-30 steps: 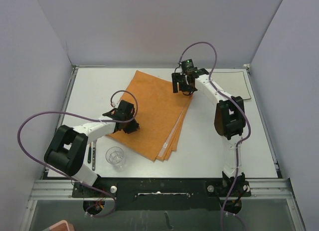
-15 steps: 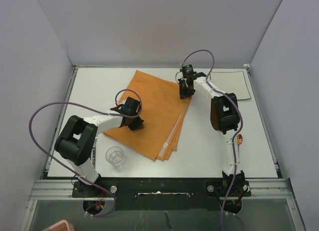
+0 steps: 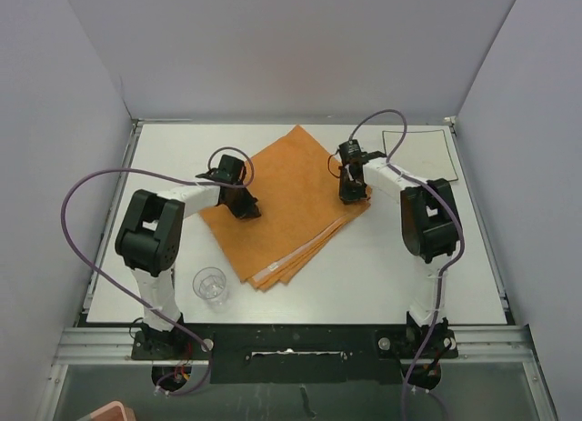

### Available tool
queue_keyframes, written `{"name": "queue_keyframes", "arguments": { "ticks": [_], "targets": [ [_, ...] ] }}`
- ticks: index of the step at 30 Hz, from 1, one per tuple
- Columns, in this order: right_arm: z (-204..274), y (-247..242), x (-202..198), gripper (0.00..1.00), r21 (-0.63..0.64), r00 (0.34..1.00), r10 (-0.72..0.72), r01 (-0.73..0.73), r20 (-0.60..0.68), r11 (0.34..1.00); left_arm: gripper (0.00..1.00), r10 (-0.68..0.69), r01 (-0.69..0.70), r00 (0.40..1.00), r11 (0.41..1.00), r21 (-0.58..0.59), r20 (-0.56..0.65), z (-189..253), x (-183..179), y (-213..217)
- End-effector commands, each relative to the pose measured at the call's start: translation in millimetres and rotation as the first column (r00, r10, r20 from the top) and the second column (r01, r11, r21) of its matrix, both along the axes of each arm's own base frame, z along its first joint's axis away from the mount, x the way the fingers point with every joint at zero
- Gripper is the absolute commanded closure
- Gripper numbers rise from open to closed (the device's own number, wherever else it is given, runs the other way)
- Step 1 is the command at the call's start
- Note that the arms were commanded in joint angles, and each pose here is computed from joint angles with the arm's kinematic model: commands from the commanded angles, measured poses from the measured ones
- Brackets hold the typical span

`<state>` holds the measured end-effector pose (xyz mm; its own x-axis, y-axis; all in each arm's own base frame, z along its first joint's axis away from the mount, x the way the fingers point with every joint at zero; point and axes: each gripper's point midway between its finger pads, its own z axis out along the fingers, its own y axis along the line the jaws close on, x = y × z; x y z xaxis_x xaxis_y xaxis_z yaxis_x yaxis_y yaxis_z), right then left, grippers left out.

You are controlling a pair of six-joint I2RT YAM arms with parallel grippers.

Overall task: Set the dinner table for one person
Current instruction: Adjust the napkin at the center of the board.

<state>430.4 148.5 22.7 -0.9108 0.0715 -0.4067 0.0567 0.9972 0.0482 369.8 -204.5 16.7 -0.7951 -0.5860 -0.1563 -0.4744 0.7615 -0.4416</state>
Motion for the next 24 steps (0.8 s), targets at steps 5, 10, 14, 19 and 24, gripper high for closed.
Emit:
{"name": "queue_keyframes", "arguments": {
  "ticks": [5,10,14,19,24],
  "targets": [
    [-2.4,7.9,-102.7,1.00,-0.093,0.984,-0.025,0.008,-0.178,0.996,1.00,-0.051,0.054,0.998,0.992,0.116,-0.031,-30.5,30.7,26.8],
    [-5.7,32.1,-142.5,1.00,-0.107,0.973,-0.003,-0.023,-0.232,0.994,1.00,-0.093,0.088,0.995,0.987,0.135,0.031,-13.6,54.2,23.6],
    [-5.3,53.1,-159.8,1.00,-0.109,0.973,0.031,-0.057,-0.227,0.992,1.00,-0.136,0.124,0.987,0.982,0.141,0.084,3.1,66.9,18.7],
    [4.8,46.3,-155.5,1.00,-0.176,0.980,0.012,-0.047,-0.197,0.983,1.00,-0.154,0.137,0.984,0.976,0.168,0.094,13.1,59.5,23.5],
    [20.4,22.4,-145.5,1.00,-0.208,0.988,-0.055,0.024,-0.147,0.978,1.00,-0.155,0.137,0.983,0.974,0.180,0.095,20.3,46.1,29.9]
  ]
}}
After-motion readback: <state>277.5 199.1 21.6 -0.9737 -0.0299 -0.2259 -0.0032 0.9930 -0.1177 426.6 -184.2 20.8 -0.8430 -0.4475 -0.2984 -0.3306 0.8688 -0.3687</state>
